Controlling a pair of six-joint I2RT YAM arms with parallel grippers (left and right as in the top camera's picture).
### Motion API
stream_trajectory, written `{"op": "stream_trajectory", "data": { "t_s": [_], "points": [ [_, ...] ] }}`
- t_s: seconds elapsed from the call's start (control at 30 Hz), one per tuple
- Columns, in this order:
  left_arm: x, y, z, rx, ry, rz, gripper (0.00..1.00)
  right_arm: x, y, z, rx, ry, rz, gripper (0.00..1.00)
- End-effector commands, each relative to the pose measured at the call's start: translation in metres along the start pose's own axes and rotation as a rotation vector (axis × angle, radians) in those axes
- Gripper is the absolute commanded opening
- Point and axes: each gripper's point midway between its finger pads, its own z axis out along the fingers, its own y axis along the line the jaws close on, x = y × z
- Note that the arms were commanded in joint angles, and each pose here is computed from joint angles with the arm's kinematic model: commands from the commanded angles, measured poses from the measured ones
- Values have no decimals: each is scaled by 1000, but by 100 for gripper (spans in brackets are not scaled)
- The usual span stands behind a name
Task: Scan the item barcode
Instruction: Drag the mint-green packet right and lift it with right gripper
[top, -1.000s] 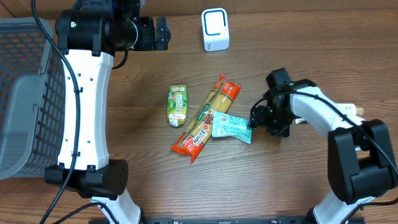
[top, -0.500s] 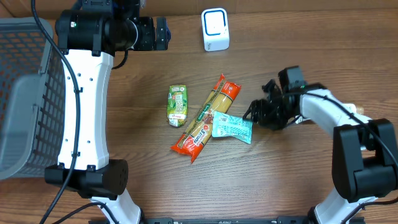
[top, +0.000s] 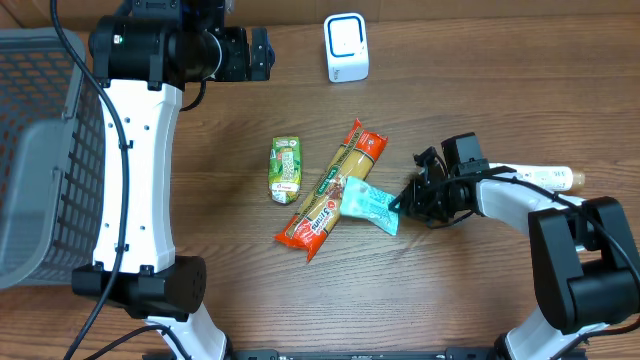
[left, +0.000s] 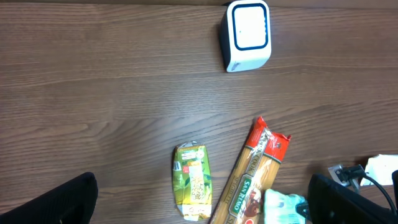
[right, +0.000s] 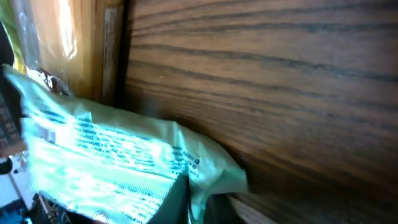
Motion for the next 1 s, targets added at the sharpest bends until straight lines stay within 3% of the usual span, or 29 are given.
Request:
{"op": "stream_trajectory", "data": {
  "t_s": [0.0, 0.2, 0.43, 0.47, 0.53, 0.57, 0.67, 0.77, 0.97],
  "points": [
    [-1, 0, 1, -5, -2, 17, 100, 11, -40, 6, 150, 11, 73, 4],
    [-1, 0, 1, -5, -2, 17, 100, -8, -40, -29, 177, 2, 64, 4],
    [-1, 0, 1, -5, -2, 17, 100, -24, -41, -83, 466, 56, -101, 4],
    [-1, 0, 1, -5, -2, 17, 100, -26, -44, -89, 515, 56, -106, 9],
    [-1, 0, 1, -5, -2, 17, 100, -25, -48, -93, 556, 61, -108, 47],
    [-1, 0, 1, -5, -2, 17, 100, -25, -48, -93, 555, 63, -106, 58],
    [-1, 0, 1, -5, -2, 17, 100, -19, -41, -89, 500, 83, -91, 79],
    [-1, 1, 1, -5, -2, 17, 100, -15, -33, -83, 425, 95, -78, 84],
    [-1, 0, 1, -5, -2, 17, 99, -13, -33, -65, 343, 67, -33, 80]
  ]
}}
